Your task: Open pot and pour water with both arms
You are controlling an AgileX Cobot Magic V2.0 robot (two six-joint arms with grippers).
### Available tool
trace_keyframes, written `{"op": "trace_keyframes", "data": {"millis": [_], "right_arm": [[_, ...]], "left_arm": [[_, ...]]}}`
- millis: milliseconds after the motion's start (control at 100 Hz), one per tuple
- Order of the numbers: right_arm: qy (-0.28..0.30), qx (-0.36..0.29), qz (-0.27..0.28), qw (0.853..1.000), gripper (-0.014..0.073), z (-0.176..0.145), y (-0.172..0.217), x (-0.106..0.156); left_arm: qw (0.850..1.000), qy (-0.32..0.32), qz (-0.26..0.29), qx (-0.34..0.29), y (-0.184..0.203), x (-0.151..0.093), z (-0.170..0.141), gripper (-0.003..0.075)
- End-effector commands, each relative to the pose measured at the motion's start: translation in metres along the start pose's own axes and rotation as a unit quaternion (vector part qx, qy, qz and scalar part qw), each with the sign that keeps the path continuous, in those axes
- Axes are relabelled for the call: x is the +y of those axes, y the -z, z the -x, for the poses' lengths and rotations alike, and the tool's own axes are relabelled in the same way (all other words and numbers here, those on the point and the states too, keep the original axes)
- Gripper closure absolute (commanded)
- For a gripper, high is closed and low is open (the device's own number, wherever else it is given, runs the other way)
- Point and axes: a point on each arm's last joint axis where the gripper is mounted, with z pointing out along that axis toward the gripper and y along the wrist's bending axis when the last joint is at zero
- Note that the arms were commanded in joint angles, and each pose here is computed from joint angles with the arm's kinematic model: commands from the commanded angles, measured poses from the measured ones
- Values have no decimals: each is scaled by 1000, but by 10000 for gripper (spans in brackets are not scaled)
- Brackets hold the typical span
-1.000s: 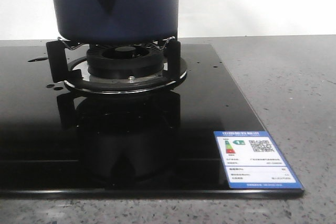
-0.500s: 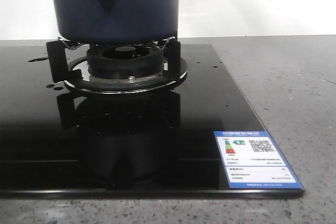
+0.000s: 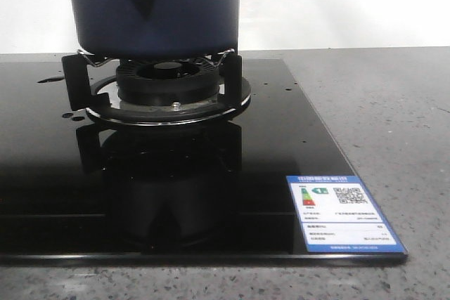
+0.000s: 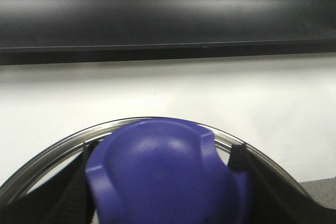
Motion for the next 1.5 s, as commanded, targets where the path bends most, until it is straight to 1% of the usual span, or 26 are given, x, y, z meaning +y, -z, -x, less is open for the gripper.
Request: {"op": "trace_keyframes", "data": {"millis": [0,220,360,480,550,640,700,720,740,760,810,830,840,900,940,950,970,1020,1040,1090,1140,1170,1240,1360,1410,1490], "right_arm": [[0,-81,-23,996,638,39,-5,-12],[0,-73,-19,997,638,37,-6,-11],[-1,-37,-3,999,638,34,-6,-9],[-14,36,14,999,637,33,-8,-11],[-27,87,16,996,637,41,-13,-23],[-57,165,16,984,637,53,-20,-44],[-78,218,24,972,637,62,-23,-57],[-82,240,29,967,637,64,-24,-63],[-89,276,36,956,637,64,-23,-70],[-93,287,33,953,637,68,-24,-78],[-100,347,49,931,637,70,-23,-91],[-102,358,46,927,637,73,-23,-98],[-104,374,52,920,637,72,-21,-99],[-119,423,42,897,637,76,-17,-120],[-130,462,41,876,637,75,-11,-128],[-135,477,39,867,637,74,-8,-131],[-138,492,30,859,637,74,-4,-138],[-149,552,24,820,637,69,10,-148],[-149,569,15,808,637,66,15,-154],[-148,627,0,765,637,56,30,-163],[-143,665,-24,733,637,44,42,-173],[-141,681,-33,717,637,36,50,-178],[-149,706,-51,690,637,19,65,-186],[-164,729,-71,661,637,-11,89,-190],[-166,732,-77,656,637,-19,97,-189],[-166,734,-83,654,637,-29,105,-188]], "left_arm": [[997,8,23,-67,9,3,23,386],[997,8,23,-67,9,3,23,386],[997,12,22,-70,11,3,24,386],[997,23,20,-73,12,2,25,386],[997,30,16,-70,12,2,24,386],[997,52,4,-58,12,0,22,386],[997,52,-6,-52,11,-3,21,386],[997,53,-9,-52,11,-5,21,386],[997,54,-12,-52,11,-6,21,386],[997,55,-16,-52,11,-7,21,386],[997,56,-29,-54,11,-13,22,386],[996,57,-36,-54,11,-16,22,386],[996,57,-40,-55,11,-17,23,386],[995,60,-56,-60,12,-25,24,386],[994,60,-69,-63,12,-31,24,386],[994,59,-70,-65,12,-31,25,386],[993,60,-76,-67,13,-34,25,386],[992,62,-88,-71,13,-40,26,386],[991,63,-92,-72,13,-42,25,386],[990,65,-104,-75,13,-48,26,386],[988,66,-116,-75,12,-54,26,386],[988,66,-121,-75,12,-56,25,386],[986,68,-134,-70,9,-63,23,386],[985,68,-147,-63,6,-69,20,386],[985,68,-148,-60,5,-71,19,386],[985,68,-148,-60,4,-71,19,386]]}}
